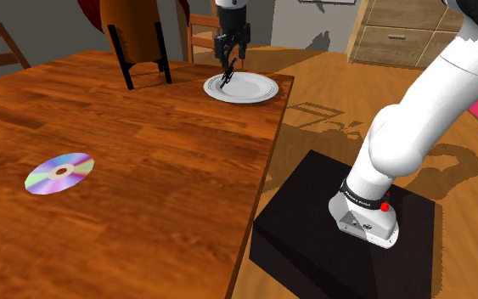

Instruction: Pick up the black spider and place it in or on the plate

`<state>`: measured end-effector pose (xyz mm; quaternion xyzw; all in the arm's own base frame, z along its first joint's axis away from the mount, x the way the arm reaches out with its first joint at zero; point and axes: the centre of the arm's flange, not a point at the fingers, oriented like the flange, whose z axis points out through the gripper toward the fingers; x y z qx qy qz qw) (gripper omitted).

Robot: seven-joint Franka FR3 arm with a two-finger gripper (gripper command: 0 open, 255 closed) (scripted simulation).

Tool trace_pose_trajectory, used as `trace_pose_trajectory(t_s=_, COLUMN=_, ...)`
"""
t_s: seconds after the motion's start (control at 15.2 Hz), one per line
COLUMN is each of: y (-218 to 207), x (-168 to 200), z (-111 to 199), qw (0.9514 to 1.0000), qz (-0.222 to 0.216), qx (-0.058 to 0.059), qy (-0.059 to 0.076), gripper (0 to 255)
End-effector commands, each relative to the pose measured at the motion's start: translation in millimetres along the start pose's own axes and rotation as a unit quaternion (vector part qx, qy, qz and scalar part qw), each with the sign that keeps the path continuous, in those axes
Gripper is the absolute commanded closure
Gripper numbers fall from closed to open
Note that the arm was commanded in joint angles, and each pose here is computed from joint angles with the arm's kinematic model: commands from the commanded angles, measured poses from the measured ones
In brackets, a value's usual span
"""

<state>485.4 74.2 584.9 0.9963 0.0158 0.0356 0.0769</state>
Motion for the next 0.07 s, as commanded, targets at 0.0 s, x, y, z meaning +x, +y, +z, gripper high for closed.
trace_pose_trajectory(t_s=0.0, y=0.0, x=0.0, z=0.0, qw=1.0000, qz=0.000, qx=0.000, qy=0.000, gripper=0)
